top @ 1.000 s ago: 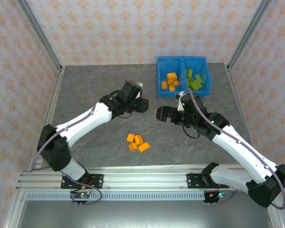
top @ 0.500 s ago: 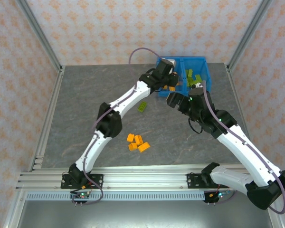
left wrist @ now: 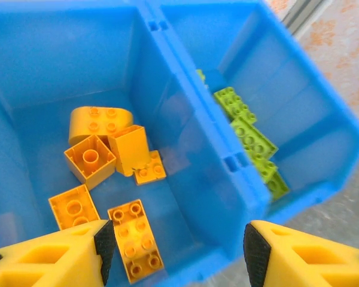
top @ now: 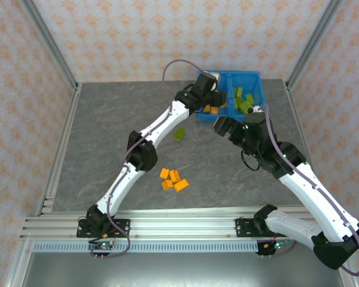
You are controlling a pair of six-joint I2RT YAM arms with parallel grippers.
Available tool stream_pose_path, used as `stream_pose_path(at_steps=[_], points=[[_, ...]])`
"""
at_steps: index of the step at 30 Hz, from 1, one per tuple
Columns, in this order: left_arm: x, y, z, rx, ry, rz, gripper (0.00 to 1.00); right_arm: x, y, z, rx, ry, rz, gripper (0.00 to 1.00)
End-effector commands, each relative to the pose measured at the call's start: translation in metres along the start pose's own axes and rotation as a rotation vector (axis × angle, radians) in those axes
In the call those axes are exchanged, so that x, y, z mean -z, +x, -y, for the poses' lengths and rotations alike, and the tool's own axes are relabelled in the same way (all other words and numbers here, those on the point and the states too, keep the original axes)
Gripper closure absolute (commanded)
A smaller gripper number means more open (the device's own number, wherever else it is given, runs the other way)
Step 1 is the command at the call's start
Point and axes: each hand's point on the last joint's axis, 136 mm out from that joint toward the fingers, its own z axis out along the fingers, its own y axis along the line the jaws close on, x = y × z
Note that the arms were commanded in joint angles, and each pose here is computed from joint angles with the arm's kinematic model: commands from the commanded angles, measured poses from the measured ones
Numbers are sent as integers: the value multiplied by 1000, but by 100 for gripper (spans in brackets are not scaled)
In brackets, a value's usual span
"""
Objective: Sort the legos into containers by color
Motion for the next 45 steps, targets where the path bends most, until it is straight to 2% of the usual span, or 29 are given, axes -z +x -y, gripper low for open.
stream_pose_path(at_steps=[1,5,8,11,14,18,22,25,29,32,40,45], points=[[95,-44,38,-43,72,35,39,1,0,9,-14,33,11,0],[158,-30,48,-54,125,42,39,-5,9,16,-11,51,-18,0],[210,-8,37,-72,104,53,39,-8,18,19,5,48,-50,0],[245,37,11,-96,24,1,39,-14,34,11,47,-6,-129,0],[270,95,-17,-74,-52,-101,39,-19,61,6,103,-55,-267,0],[290,177,-49,64,-109,-245,39,-25,96,5,150,-90,-457,0],[291,237,-72,164,-154,-333,40,-36,109,3,148,-90,-530,0],[283,269,-79,167,-158,-417,39,-44,109,0,140,-91,-539,1],[264,299,-85,85,-180,-575,36,-48,106,0,145,-76,-525,2],[251,314,-93,60,-218,-640,35,-51,108,2,154,-59,-541,2],[221,321,-96,21,-230,-660,26,-43,104,11,138,-42,-492,2],[204,326,-96,24,-226,-664,24,-39,103,13,139,-32,-488,2]])
